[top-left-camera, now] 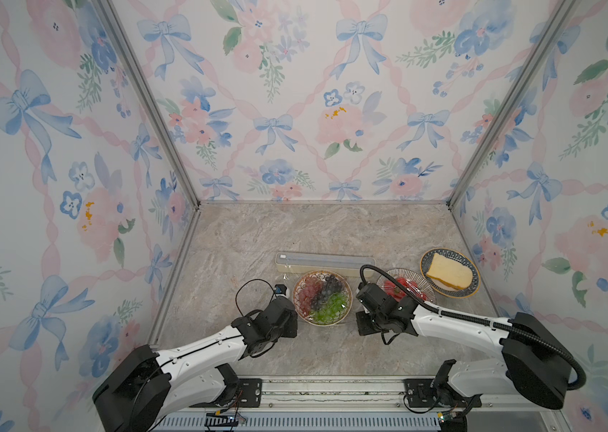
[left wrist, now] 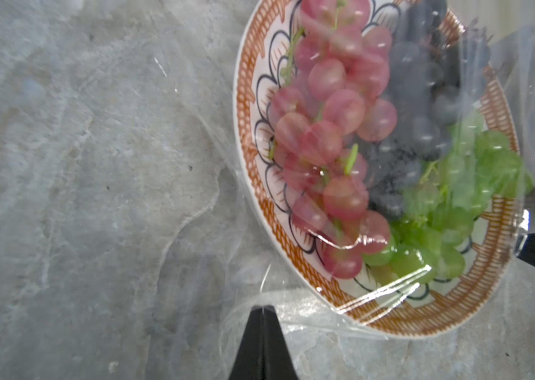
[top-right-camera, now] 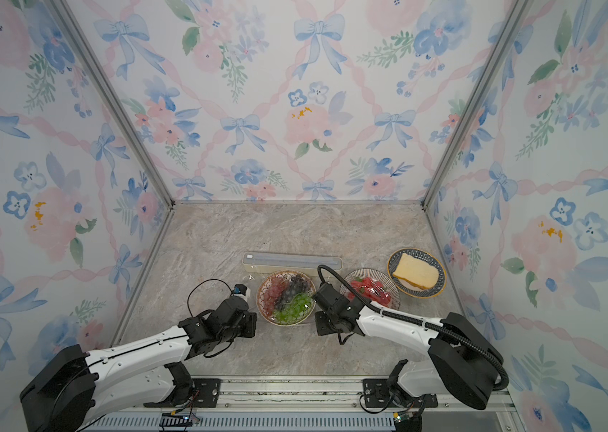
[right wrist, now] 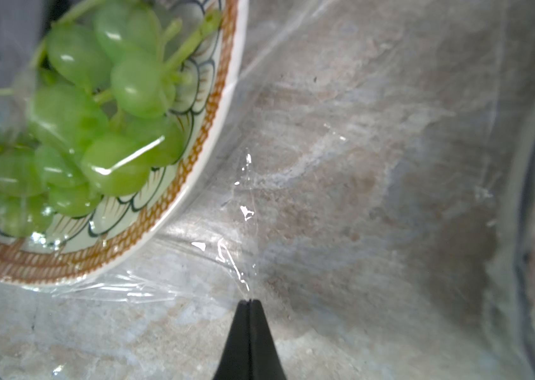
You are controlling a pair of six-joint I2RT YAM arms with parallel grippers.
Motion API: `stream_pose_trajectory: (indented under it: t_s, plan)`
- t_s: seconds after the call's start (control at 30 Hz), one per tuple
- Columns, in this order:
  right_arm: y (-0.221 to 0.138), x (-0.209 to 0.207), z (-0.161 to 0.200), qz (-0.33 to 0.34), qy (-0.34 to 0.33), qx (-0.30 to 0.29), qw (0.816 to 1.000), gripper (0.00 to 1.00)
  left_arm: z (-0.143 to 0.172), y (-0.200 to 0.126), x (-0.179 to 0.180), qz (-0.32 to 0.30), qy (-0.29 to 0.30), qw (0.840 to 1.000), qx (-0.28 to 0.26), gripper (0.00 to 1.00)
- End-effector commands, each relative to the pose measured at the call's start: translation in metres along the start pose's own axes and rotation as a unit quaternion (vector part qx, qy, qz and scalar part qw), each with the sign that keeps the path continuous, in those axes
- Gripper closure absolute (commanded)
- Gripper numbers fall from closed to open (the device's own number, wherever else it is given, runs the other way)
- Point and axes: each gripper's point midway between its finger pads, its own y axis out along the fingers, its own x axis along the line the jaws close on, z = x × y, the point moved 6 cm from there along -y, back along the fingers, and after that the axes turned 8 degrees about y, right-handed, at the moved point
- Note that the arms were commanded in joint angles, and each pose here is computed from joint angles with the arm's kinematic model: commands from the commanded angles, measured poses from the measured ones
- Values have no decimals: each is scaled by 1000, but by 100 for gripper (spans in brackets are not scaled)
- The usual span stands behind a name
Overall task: Wrap the plate with plastic wrap
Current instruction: Cover the plate with plastic wrap.
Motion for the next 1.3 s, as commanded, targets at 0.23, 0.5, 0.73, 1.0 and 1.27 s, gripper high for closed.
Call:
stream_pose_trajectory:
  t_s: [0.23, 0.5, 0.73, 1.0, 1.27]
  plan:
    - [-2, -11, -21, 12, 43, -52, 998, 79, -30, 9, 5, -48, 31, 997, -45, 94]
    - [-42, -21, -30, 7, 39, -84, 996, 44, -54, -6, 24, -62, 17, 995, -82, 52]
    - [-62, -17, -27, -63, 68, -71, 993, 19, -65, -26, 37, -44, -22, 996, -76, 36]
    - [-48, 20, -13, -168, 136, 27, 976, 0, -27, -20, 11, 103, -87, 991, 24, 28]
    - [-11, 39, -18, -177, 147, 57, 971, 2, -16, -3, 12, 99, -78, 990, 63, 27]
